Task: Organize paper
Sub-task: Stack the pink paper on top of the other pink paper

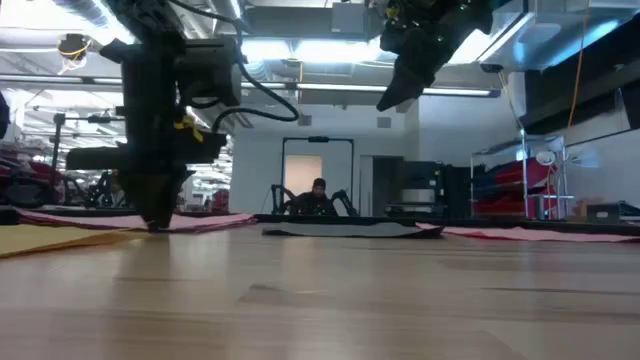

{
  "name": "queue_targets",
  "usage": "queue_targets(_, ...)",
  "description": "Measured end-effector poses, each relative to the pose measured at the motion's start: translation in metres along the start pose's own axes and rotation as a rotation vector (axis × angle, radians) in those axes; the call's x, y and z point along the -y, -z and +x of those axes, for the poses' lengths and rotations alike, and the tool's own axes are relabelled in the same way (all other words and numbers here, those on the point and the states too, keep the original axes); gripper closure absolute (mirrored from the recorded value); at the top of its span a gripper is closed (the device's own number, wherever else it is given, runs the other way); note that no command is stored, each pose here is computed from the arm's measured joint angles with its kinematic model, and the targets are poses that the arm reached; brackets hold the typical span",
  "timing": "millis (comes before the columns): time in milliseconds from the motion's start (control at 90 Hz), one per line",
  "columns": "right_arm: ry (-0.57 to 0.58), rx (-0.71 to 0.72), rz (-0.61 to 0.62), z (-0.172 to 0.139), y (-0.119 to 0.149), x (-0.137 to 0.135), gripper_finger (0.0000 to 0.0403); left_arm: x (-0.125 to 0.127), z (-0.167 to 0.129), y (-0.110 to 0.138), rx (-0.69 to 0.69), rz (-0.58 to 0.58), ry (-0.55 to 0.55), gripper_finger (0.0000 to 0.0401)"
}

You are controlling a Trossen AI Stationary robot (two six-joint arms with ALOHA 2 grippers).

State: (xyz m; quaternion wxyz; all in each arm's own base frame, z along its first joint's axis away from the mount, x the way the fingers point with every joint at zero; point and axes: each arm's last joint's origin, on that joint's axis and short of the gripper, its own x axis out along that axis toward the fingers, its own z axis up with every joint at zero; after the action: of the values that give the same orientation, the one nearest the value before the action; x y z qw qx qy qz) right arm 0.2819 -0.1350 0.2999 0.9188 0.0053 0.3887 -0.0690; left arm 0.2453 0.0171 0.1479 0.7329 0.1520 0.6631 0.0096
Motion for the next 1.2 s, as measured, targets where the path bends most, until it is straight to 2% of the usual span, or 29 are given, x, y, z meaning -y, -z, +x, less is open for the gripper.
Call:
queue_targets(89,0.008,-0.002,-0.001,0.000,0.000,0.000,0.0403,-0.002,-0.003,-0.002,0.003,-0.007,-0.001,0.0395)
queue_targets(456,0.008,-0.005,-0.015,0.000,0.000,0.000,0.0403,-0.011,-0.023,-0.015,0.011,-0.012,0.007,0.0401)
queue_targets(633,0.002,-0.013,-0.013,0.000,0.001,0.000,0.0403,-0.019,-0.034,-0.016,0.003,-0.077,0.013,0.0401)
queue_targets(789,-0.006,-0.010,-0.013,0.000,0.001,0.000,0.0403,-0.030,-0.056,-0.018,0.100,-0.145,0.014,0.0401)
queue_targets(944,-0.129,0.048,-0.018,-0.002,-0.002,-0.004,0.0403,-0.046,-0.079,-0.021,0.209,-0.245,-0.008,0.0401)
queue_targets(1044,-0.197,0.101,-0.029,0.007,-0.008,-0.008,0.0398,-0.055,-0.090,-0.020,0.247,-0.282,-0.022,0.0401)
queue_targets(1200,-0.252,0.207,-0.185,0.030,-0.022,-0.026,0.0367,-0.065,-0.099,-0.020,0.277,-0.317,-0.014,0.0401)
